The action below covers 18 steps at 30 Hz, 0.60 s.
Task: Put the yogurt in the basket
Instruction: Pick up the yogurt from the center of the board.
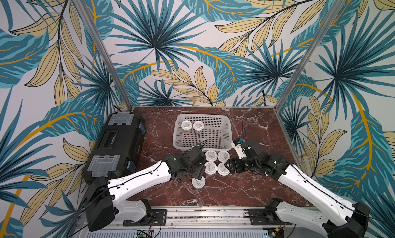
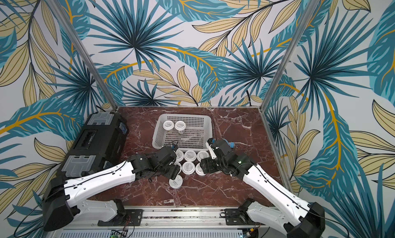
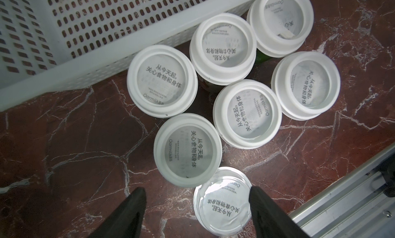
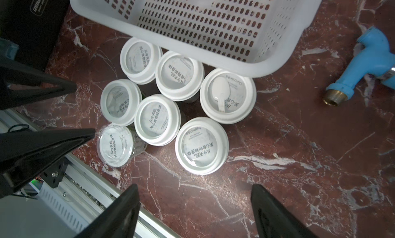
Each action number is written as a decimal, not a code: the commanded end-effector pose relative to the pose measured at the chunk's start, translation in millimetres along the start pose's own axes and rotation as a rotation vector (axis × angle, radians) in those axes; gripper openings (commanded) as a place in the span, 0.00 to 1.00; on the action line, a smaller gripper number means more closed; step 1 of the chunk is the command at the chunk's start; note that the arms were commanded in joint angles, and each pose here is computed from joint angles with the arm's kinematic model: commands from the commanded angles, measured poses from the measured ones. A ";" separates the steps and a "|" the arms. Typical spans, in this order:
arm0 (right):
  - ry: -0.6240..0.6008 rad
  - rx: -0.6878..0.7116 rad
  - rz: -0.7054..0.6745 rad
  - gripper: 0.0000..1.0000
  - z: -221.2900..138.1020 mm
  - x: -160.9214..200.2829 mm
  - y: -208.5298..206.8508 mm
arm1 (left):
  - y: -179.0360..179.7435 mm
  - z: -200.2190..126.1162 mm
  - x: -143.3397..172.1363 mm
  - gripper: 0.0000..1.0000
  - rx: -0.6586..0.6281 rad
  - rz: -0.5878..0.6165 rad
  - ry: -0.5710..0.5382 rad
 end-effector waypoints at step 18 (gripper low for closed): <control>0.163 0.139 -0.057 0.86 29.0 24.5 3.7 | 66.9 -21.8 4.6 0.79 -0.027 -0.171 -0.182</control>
Point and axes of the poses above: each gripper's point midway between its finger pads, its own z axis out along the fingers, its own y axis along the line the jaws close on, x = y × z, the point moved 2 cm from there along -z, back along the fingers, and after that the axes turned 3 degrees about -z, right-handed, at the moved point
